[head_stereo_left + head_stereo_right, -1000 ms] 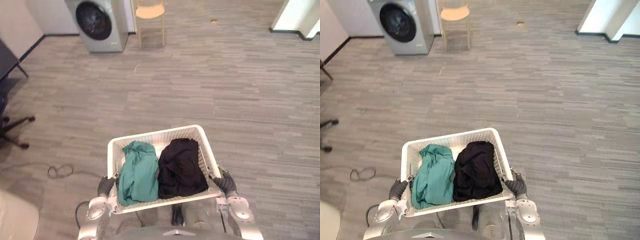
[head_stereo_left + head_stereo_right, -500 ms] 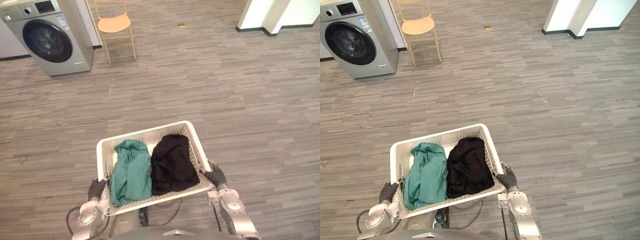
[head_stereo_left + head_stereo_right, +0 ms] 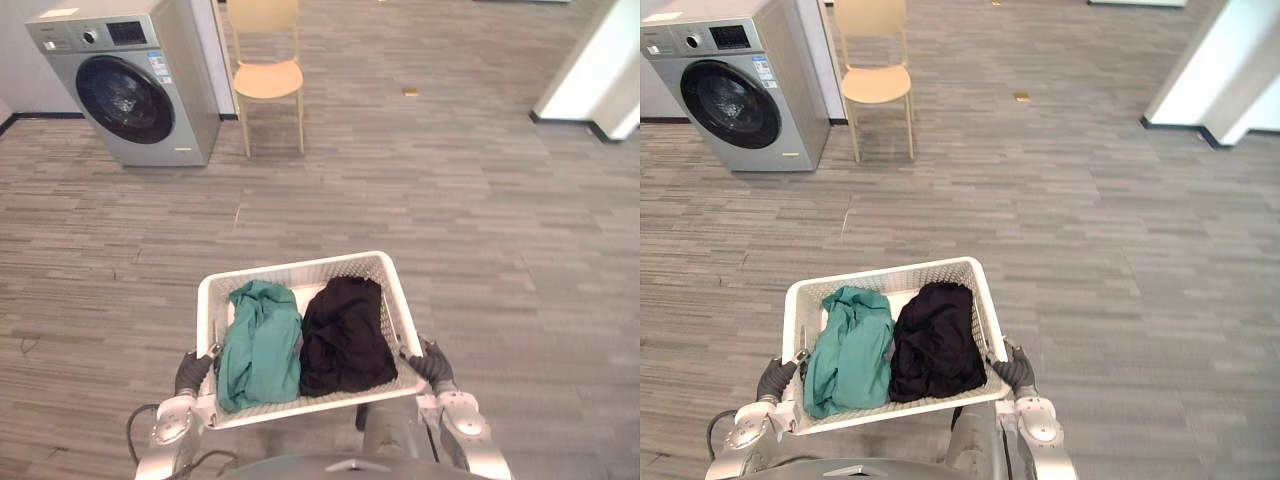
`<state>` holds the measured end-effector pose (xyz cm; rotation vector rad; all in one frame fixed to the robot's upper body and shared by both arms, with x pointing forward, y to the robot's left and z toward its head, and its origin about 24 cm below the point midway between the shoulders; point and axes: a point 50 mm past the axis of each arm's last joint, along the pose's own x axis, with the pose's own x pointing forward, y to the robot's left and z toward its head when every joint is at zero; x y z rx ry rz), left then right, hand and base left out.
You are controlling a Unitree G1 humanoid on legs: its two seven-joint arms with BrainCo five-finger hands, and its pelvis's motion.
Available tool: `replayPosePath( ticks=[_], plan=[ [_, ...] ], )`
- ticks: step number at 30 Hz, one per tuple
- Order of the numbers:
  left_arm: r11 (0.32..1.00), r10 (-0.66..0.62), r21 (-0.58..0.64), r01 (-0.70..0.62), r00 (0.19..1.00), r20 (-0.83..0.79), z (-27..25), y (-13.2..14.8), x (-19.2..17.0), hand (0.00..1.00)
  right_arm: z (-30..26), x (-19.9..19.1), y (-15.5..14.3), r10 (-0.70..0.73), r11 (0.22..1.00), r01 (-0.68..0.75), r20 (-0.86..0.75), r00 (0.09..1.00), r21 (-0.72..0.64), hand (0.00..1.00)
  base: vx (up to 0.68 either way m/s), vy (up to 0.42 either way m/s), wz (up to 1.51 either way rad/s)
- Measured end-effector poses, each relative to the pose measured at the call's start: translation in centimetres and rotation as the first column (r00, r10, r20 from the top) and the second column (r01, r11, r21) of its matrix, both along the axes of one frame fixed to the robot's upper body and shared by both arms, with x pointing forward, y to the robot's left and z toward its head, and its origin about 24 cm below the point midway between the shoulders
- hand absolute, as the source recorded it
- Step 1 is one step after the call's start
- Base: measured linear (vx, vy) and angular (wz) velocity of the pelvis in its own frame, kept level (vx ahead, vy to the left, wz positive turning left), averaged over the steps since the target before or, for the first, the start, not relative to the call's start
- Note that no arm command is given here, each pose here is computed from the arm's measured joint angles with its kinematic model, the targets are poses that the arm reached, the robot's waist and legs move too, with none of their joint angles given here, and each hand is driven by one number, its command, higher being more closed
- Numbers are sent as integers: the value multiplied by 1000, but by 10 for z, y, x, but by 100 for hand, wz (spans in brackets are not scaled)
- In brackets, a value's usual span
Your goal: Pick up the laundry basket with both hands and put the clothes into the washing machine.
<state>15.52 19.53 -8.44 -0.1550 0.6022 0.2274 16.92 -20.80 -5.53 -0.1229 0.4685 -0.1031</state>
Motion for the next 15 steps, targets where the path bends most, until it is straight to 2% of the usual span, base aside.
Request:
replayPosePath(
  ticks=[2, 7, 11, 15],
  plan=[
    [999, 2, -41, -2, 1000, -2, -2, -13, 0, 100, 1, -4, -11, -16, 1000, 16, -9, 1000, -24, 100, 552, -389, 11],
    [998, -27, -57, 26, 999, -18, -6, -21, 0, 100, 1, -12, -18, -45, 998, 45, -18, 999, -37, 100, 557, -251, -3],
    [998, -38, -57, 39, 999, 21, 1, -23, 12, 100, 10, -11, -18, -62, 997, 63, 26, 998, -39, 100, 406, -61, -11],
    [997, -47, -62, 47, 999, 11, -1, -26, 9, 100, 9, -12, -21, -69, 996, 70, 22, 997, -52, 100, 303, 148, -24]
  ],
)
